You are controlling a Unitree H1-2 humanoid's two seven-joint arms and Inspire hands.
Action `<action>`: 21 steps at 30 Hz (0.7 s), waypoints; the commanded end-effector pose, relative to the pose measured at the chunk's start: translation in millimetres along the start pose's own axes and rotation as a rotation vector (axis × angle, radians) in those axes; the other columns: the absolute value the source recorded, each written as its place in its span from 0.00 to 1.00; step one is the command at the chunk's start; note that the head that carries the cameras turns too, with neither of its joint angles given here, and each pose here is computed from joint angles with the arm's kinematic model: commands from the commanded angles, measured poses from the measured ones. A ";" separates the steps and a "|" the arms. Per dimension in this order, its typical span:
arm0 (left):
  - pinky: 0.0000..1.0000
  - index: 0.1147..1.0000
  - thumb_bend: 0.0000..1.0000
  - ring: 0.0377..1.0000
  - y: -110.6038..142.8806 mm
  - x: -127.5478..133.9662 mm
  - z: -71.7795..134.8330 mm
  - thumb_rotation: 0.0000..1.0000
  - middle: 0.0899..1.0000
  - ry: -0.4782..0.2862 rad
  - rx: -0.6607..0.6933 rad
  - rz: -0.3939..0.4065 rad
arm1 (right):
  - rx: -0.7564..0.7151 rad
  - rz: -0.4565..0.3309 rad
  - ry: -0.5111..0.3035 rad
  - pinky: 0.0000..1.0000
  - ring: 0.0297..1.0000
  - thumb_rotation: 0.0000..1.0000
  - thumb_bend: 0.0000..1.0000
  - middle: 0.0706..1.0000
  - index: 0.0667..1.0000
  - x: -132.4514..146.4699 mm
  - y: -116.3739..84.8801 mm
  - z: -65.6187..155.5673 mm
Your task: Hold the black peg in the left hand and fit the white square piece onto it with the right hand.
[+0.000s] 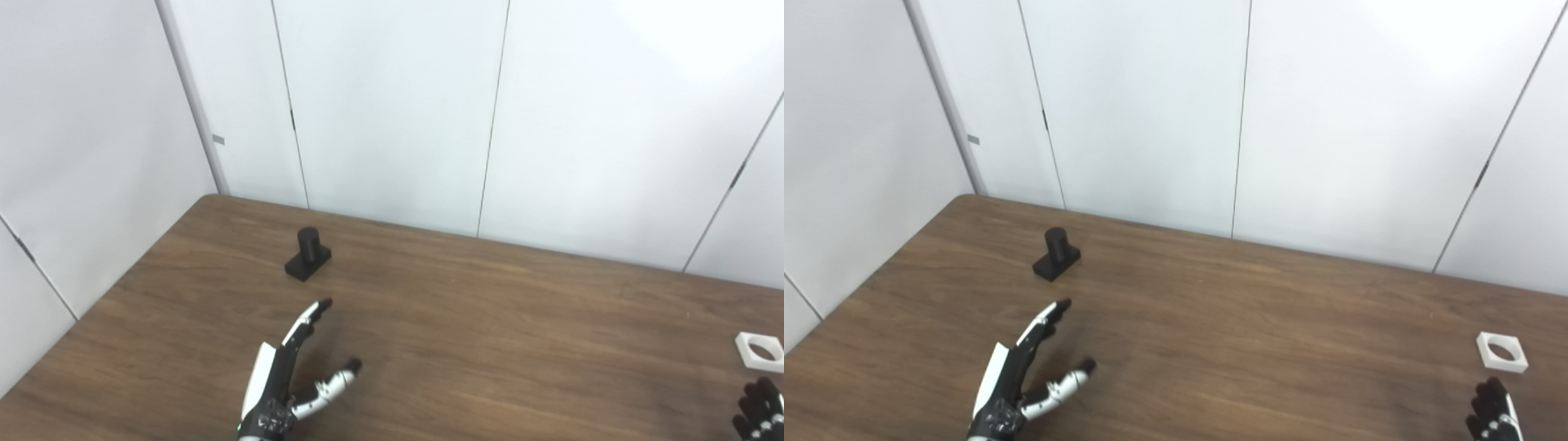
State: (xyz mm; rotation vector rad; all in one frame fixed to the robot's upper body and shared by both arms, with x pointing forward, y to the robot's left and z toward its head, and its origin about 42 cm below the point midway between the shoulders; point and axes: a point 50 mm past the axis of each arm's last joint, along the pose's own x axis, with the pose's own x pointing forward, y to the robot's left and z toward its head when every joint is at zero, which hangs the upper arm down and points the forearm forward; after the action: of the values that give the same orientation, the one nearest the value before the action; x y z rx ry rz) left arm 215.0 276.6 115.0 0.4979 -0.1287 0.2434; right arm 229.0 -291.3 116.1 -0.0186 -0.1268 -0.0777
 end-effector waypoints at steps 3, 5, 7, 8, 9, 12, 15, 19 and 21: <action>0.99 0.90 0.80 0.99 13.6 8.6 6.6 0.26 0.95 0.006 0.112 0.044 | 0.008 0.001 0.025 1.00 1.00 1.00 0.64 0.99 0.99 -9.9 -7.3 -12.3; 1.00 0.89 0.82 1.00 20.9 18.6 9.1 0.28 0.96 0.001 0.151 0.057 | -0.001 0.003 0.026 1.00 1.00 1.00 0.63 0.99 0.99 -10.4 -6.9 -11.8; 1.00 0.88 0.83 1.00 29.9 31.5 11.8 0.30 0.96 0.001 0.203 0.074 | -0.004 0.003 0.024 1.00 1.00 1.00 0.62 0.99 1.00 -10.8 -7.0 -12.0; 1.00 0.87 0.83 1.00 33.5 37.2 13.0 0.32 0.96 0.006 0.234 0.081 | -0.003 0.000 0.025 1.00 1.00 1.00 0.62 0.99 1.00 -10.9 -7.1 -12.2; 1.00 0.87 0.84 1.00 36.8 43.0 14.3 0.35 0.97 0.014 0.272 0.087 | -0.003 -0.001 0.025 1.00 1.00 1.00 0.63 0.98 1.00 -10.9 -7.4 -12.4; 1.00 0.86 0.86 1.00 45.4 57.8 18.7 0.42 0.97 0.040 0.376 0.104 | -0.008 -0.005 0.030 1.00 1.00 1.00 0.64 0.98 1.00 -10.8 -7.7 -12.4; 1.00 0.85 0.86 1.00 52.8 69.7 20.4 0.49 0.96 0.061 0.458 0.127 | -0.002 -0.007 0.035 1.00 0.99 1.00 0.63 0.98 0.99 -11.2 -6.5 -12.2; 1.00 0.83 0.87 1.00 59.7 83.9 16.7 0.49 0.95 0.072 0.479 0.178 | 0.005 -0.008 0.035 1.00 1.00 1.00 0.64 0.98 0.99 -11.0 -5.1 -12.1; 1.00 0.82 0.88 0.99 63.4 90.9 14.3 0.48 0.94 0.075 0.492 0.201 | 0.002 -0.007 0.036 1.00 1.00 1.00 0.65 0.97 0.99 -10.6 -4.4 -11.8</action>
State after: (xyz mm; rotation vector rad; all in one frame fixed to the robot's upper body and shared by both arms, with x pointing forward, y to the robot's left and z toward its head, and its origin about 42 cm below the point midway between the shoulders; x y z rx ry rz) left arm 276.8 332.8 156.5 0.9299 0.0206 0.4404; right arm 227.4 -293.8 116.2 -0.0218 -0.1326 -0.0709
